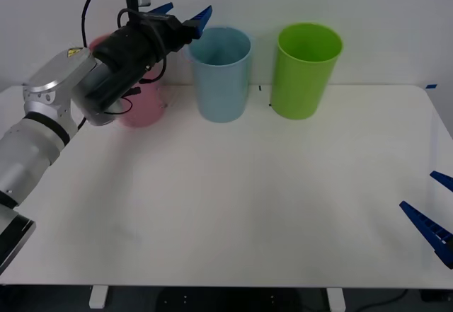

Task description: Grasp the object on the table and drop it into the matching bin: aluminum can to the light blue bin, PET bottle to the pink bin.

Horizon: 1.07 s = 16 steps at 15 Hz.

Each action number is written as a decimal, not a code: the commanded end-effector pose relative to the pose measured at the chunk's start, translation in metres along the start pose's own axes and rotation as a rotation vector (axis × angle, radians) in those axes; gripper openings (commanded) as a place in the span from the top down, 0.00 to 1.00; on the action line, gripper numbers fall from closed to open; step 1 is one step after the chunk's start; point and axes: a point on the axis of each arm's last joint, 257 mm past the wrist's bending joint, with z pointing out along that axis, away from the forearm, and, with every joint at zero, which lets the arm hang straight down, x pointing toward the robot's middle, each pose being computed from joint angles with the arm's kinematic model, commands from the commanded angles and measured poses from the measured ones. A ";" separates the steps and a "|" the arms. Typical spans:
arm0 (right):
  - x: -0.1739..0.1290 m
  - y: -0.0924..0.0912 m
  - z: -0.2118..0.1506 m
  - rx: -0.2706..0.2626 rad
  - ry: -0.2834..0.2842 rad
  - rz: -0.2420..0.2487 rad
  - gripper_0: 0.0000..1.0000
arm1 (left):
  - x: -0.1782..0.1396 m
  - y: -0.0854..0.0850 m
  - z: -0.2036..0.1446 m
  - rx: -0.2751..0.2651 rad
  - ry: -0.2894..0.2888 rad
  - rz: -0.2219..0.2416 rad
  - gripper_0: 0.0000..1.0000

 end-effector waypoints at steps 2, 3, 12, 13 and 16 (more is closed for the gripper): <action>0.000 0.000 0.000 0.000 0.000 0.000 0.00 | 0.004 0.003 -0.033 0.021 -0.009 -0.003 0.00; 0.000 0.000 0.000 0.000 0.000 0.000 0.00 | 0.005 0.003 -0.041 0.024 -0.012 -0.005 0.00; 0.000 0.000 0.000 0.000 0.000 0.000 0.00 | 0.015 0.014 -0.141 0.027 -0.065 0.058 0.00; 0.000 0.000 0.000 0.000 0.000 0.000 0.00 | 0.018 0.016 -0.151 0.032 -0.060 0.070 0.00; 0.000 0.000 0.000 0.000 0.000 0.000 0.00 | 0.027 0.028 -0.180 0.036 -0.033 0.137 0.00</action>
